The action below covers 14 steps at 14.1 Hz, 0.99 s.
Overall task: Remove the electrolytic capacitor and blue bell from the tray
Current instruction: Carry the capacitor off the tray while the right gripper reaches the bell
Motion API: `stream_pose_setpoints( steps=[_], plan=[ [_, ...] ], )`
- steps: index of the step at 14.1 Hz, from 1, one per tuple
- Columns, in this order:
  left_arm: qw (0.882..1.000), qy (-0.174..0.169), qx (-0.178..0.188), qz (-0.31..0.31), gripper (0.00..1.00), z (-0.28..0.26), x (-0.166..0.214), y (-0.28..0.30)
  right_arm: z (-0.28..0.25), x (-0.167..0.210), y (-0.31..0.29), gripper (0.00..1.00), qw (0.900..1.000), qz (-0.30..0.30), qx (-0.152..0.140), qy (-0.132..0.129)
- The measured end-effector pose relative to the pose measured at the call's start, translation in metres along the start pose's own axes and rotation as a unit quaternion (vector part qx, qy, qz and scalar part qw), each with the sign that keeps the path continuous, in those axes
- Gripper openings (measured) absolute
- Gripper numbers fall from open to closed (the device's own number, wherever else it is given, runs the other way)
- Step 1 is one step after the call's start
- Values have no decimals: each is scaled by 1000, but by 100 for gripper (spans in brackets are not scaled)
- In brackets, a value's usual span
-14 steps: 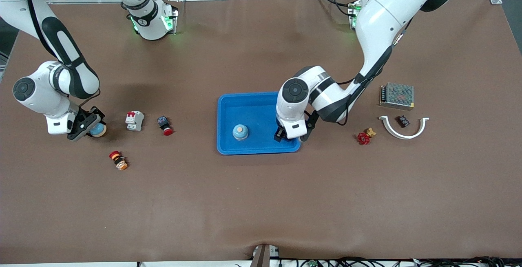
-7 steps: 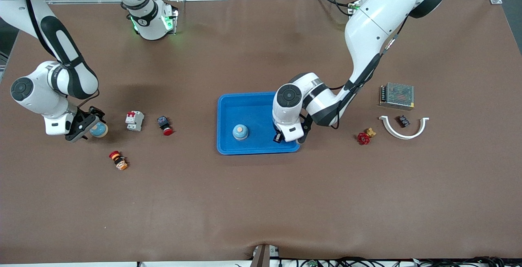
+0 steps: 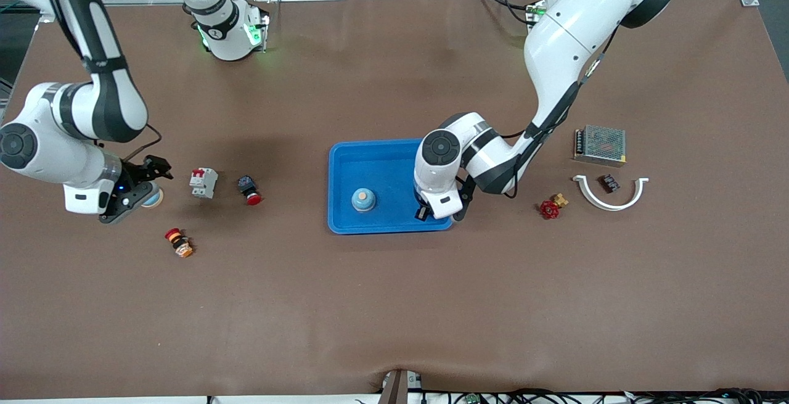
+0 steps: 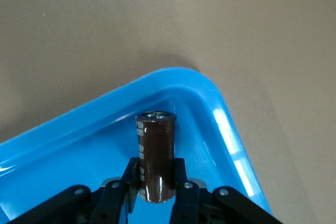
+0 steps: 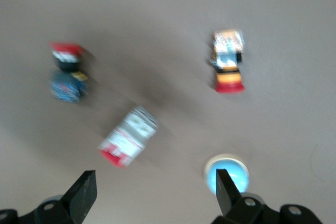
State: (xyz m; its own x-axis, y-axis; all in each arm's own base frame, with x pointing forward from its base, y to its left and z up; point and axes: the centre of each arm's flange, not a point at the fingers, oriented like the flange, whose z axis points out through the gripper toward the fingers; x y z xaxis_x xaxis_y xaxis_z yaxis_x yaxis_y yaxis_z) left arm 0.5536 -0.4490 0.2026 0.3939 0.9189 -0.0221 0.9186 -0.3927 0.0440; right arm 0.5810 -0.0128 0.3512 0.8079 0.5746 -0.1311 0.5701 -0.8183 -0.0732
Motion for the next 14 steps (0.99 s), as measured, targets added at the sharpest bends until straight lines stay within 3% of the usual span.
stream_pose_setpoints(
  steps=[3,7,14],
  plan=[
    [1000,9,-13,25,31,-31,7,9,-51,57,-73,100,997,72,-15,7],
    [995,45,-5,84,31,-93,38,14,-57,103,-169,100,987,155,-27,17],
    [982,45,24,184,31,-157,155,20,-21,156,-275,100,960,270,-22,68]
  ],
)
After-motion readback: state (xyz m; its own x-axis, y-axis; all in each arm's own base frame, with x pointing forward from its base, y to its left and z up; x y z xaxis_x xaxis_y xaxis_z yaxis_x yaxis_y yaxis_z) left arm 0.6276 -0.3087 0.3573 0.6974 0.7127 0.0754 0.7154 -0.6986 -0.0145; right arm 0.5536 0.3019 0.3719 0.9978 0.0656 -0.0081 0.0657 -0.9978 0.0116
